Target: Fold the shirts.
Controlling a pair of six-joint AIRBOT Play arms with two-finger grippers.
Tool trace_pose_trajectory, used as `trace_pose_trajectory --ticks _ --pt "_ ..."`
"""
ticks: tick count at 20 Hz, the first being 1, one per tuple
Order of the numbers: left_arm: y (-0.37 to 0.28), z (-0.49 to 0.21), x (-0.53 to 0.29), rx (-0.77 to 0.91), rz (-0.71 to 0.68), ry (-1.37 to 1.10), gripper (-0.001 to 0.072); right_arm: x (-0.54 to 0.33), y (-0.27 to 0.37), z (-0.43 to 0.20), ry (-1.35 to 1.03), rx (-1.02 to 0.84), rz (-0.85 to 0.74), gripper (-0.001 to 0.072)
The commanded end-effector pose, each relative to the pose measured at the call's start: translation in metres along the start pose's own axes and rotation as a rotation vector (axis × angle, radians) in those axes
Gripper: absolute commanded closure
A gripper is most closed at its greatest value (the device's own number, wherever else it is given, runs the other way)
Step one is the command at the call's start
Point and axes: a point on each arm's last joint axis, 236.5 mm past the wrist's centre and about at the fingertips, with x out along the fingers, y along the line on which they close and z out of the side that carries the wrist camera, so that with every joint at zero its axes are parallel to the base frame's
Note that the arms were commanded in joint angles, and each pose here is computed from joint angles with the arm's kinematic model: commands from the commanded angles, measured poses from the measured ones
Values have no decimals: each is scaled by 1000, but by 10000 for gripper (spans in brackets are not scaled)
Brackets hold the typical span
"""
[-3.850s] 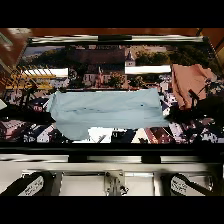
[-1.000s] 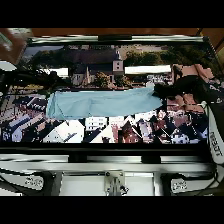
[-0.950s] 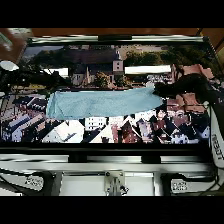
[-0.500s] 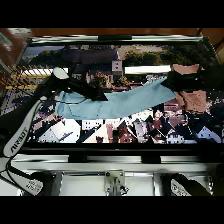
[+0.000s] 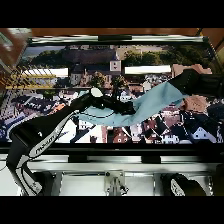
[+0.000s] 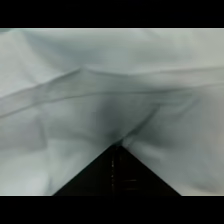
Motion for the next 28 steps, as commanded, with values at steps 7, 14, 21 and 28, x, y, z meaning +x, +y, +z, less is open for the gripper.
trace_pose_trajectory --ticks 7,14,21,28 --pt "-7 47 -189 204 259 -123 680 39 20 30 -70 6 118 662" --pt "-5 64 -451 175 695 -597 678 195 127 -16 -27 -105 302 662" --pt "10 32 -506 75 763 -629 678 332 188 -124 196 -79 342 662" --pt "19 34 -500 75 761 -603 678 362 184 -178 313 32 317 634"
